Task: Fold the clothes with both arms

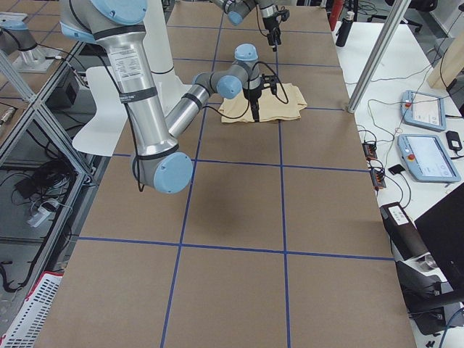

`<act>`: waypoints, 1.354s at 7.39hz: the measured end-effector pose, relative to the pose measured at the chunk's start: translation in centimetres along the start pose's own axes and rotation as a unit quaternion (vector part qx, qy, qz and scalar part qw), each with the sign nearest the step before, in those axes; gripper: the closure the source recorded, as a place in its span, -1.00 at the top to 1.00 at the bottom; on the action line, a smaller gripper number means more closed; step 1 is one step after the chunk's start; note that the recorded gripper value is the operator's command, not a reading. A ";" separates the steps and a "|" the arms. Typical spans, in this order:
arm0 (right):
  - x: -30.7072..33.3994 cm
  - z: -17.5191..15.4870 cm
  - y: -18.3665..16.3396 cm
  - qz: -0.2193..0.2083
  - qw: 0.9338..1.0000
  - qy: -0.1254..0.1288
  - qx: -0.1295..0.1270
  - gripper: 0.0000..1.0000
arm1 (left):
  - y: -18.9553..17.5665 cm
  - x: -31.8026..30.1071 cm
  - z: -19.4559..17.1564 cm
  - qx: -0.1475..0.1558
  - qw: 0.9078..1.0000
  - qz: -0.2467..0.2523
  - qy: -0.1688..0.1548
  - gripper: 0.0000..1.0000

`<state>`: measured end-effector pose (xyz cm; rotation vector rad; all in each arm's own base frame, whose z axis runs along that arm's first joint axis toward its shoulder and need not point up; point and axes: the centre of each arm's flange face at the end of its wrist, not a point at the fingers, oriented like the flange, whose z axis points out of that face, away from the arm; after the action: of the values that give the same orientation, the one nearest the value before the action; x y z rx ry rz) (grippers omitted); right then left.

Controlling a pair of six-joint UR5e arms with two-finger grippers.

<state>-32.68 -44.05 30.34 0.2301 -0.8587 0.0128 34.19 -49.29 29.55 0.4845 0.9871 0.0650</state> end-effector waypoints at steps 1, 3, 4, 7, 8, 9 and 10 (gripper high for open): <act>4.2 0.2 0.5 0.005 1.000 -0.001 0.001 1.00 | 3.6 3.1 -0.4 -0.013 0.999 -0.049 0.015 1.00; 9.4 0.0 0.9 0.020 1.000 0.017 0.006 1.00 | 10.7 9.0 2.0 -0.027 0.989 -0.146 0.017 1.00; 10.4 -0.2 0.9 0.028 0.999 0.022 0.009 1.00 | 14.4 11.4 3.4 -0.034 0.982 -0.187 0.012 0.99; 10.5 -0.4 0.7 0.037 0.999 0.021 0.013 1.00 | 22.6 15.8 6.5 -0.067 0.968 -0.243 -0.003 0.09; 10.4 -0.4 0.7 0.037 0.999 0.021 0.013 1.00 | 23.7 16.3 7.0 -0.075 0.966 -0.247 -0.006 0.06; 10.4 -0.4 0.7 0.037 0.999 0.020 0.013 1.00 | 24.2 16.6 7.3 -0.079 0.965 -0.248 -0.006 0.05; 10.3 -0.4 0.7 0.037 0.999 0.020 0.013 1.00 | 24.2 17.0 7.3 -0.081 0.966 -0.247 -0.004 0.05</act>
<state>-25.66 -44.14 37.95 0.2223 -0.8270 0.0966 53.59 -25.77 29.75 0.0789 1.0606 -0.3029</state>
